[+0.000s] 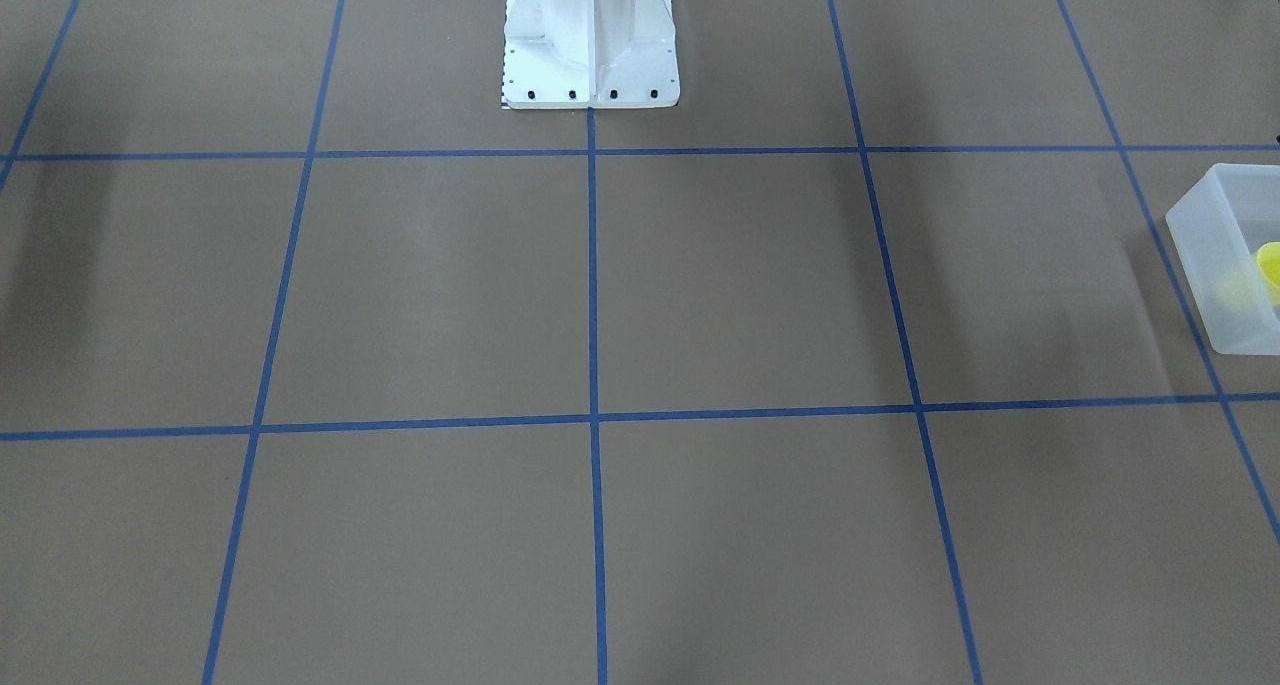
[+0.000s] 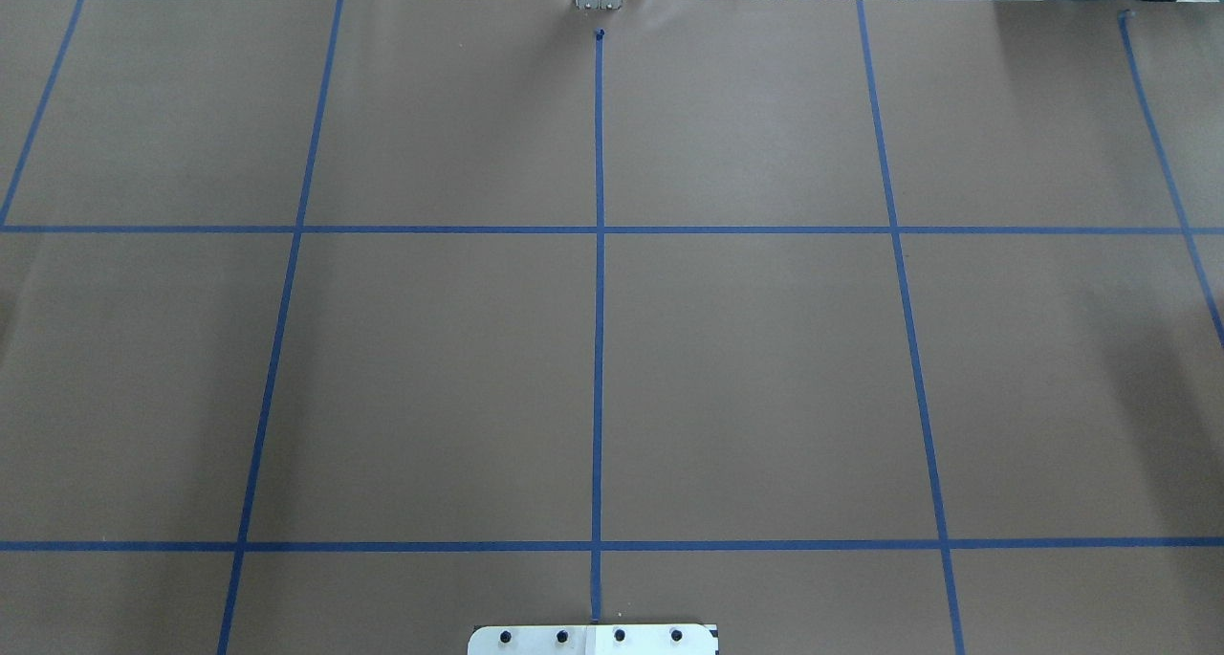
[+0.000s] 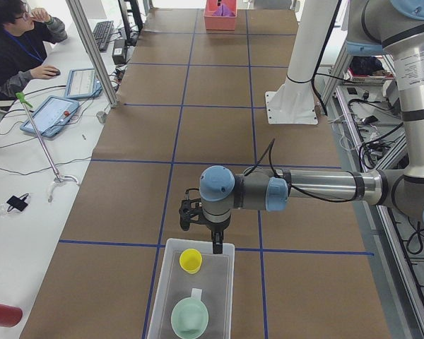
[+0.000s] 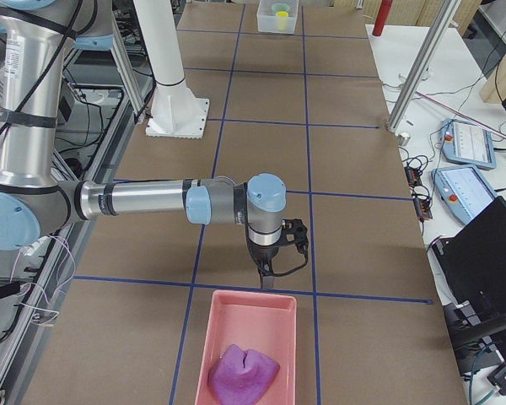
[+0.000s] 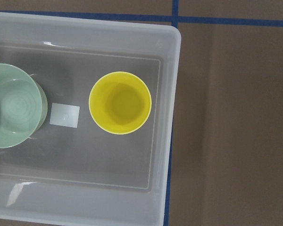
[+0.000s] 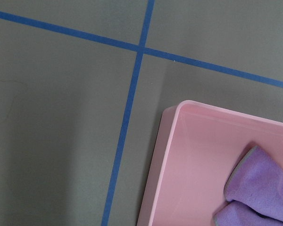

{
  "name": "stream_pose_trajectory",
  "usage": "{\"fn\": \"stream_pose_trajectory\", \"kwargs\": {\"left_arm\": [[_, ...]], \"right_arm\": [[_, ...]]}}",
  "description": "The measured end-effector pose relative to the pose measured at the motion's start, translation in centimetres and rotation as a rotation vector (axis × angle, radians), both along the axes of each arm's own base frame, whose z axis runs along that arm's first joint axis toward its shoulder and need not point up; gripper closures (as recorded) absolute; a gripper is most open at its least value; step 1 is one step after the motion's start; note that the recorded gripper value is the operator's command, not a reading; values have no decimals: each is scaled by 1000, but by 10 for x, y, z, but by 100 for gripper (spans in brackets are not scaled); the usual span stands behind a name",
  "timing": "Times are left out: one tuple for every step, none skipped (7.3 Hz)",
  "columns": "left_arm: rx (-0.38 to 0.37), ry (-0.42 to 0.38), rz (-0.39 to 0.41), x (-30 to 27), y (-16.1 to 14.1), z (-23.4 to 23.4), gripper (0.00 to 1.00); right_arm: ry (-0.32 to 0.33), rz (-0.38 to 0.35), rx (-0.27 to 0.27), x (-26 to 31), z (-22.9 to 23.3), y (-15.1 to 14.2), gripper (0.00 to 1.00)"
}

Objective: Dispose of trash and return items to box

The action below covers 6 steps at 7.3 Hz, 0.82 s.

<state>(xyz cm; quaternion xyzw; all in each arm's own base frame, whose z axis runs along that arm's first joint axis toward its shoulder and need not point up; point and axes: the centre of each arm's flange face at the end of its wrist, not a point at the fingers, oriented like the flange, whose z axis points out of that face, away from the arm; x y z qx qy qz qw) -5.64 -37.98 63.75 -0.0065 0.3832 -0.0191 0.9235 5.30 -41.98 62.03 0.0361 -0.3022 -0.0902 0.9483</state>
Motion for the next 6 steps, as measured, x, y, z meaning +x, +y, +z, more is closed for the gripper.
{"fn": "stream_pose_trajectory", "kwargs": {"left_arm": [[-1,0,0,0,0,0,1],[-1,0,0,0,0,1,1],[-2,0,0,0,0,1,1],[-2,0,0,0,0,1,1],[-3,0,0,0,0,1,1],[-3,0,0,0,0,1,1]], "right_arm": [[0,0,1,0,-1,0,0],[0,-1,2,0,-1,0,0],[0,0,3,0,-2,0,0],[0,0,6,0,-3,0,0],[0,0,7,0,-4,0,0],[0,0,7,0,-4,0,0]]}}
